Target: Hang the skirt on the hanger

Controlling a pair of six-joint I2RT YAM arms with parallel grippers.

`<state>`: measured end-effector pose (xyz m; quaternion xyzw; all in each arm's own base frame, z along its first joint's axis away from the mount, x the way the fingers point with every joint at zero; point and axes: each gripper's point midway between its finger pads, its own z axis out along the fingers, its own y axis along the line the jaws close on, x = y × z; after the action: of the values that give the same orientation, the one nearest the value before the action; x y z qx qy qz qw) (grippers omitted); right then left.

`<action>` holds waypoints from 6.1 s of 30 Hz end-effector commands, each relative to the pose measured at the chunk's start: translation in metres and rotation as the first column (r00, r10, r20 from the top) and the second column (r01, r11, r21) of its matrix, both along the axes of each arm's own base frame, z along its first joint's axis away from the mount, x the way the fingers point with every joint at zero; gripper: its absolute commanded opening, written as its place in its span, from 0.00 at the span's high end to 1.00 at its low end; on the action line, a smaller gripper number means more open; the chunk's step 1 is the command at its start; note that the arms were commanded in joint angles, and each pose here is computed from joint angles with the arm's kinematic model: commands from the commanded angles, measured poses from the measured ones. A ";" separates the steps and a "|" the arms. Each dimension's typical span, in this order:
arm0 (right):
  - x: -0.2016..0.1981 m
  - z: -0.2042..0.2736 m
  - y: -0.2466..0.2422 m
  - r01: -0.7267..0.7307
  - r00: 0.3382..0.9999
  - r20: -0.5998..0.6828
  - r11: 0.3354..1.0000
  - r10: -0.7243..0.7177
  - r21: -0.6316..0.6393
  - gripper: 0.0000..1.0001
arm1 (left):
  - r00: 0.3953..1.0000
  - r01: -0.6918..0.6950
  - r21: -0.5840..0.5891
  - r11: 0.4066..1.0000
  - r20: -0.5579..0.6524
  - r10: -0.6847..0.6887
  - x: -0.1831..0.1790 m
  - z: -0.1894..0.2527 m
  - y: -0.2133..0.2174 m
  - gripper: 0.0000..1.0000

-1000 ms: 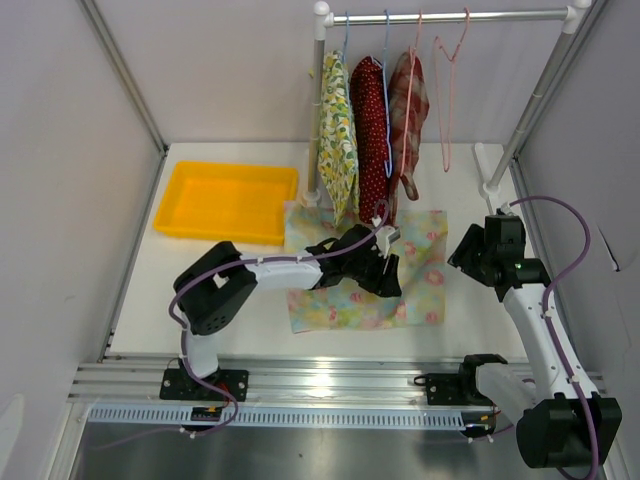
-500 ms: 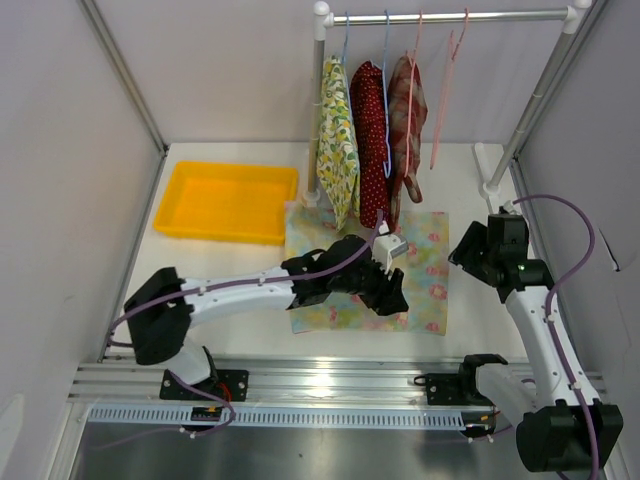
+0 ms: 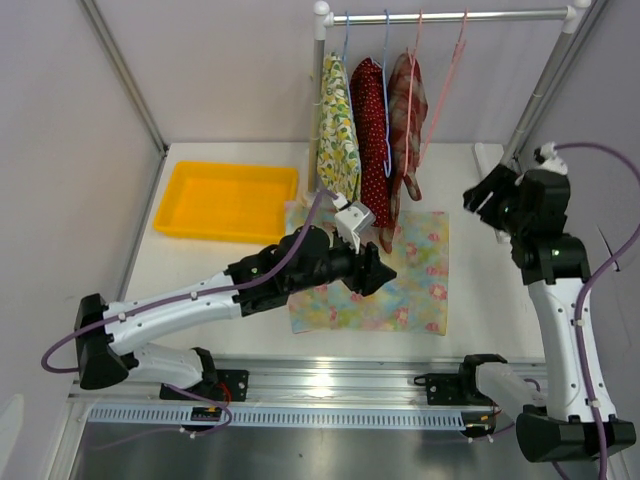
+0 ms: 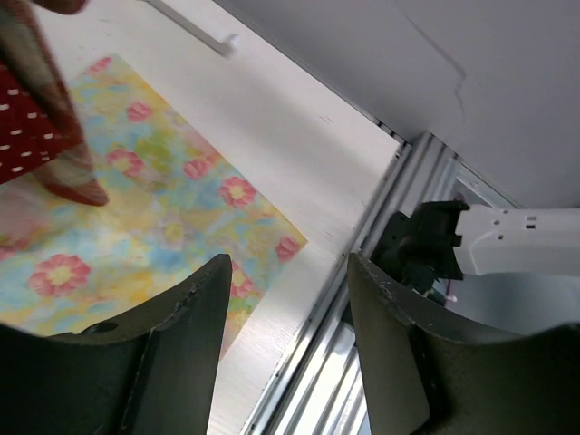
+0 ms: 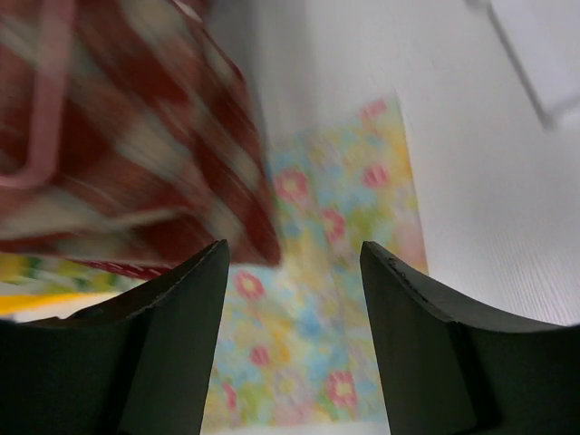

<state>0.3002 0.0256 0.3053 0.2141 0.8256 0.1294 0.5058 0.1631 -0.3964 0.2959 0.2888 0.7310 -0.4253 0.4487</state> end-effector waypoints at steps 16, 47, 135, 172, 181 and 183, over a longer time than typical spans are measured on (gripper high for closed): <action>0.175 0.200 0.038 -0.100 0.813 0.565 0.989 0.143 -0.105 0.13 | 0.973 -0.229 0.047 0.972 0.026 0.228 -0.001 -0.003 0.099 0.38; 0.243 0.156 0.037 0.096 0.919 0.393 0.949 0.030 -0.299 0.37 | 0.957 -0.291 0.137 0.947 0.047 0.287 0.000 -0.024 0.129 0.35; -0.124 -0.054 0.121 -0.481 0.853 -0.116 0.853 0.509 0.202 1.00 | 0.961 -0.250 0.034 0.968 -0.117 0.252 0.006 -0.026 0.135 0.34; -0.162 -0.201 0.243 -0.820 0.537 0.101 0.491 0.837 0.294 1.00 | 0.794 -0.295 0.467 0.834 -0.365 0.486 -0.024 -0.219 0.182 0.40; -0.172 -0.225 0.243 -0.815 0.535 0.031 0.506 0.844 0.283 1.00 | 0.765 -0.319 0.556 0.767 -0.327 0.555 -0.021 -0.245 0.197 0.34; -0.170 -0.225 0.241 -0.808 0.549 0.033 0.521 0.835 0.275 1.00 | 0.763 -0.311 0.561 0.767 -0.333 0.553 -0.022 -0.250 0.196 0.34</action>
<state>0.1220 0.2673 0.0763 -0.1376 0.8364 0.4507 0.2799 0.1378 -0.2007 0.0522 0.1027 0.9459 -0.1770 0.2516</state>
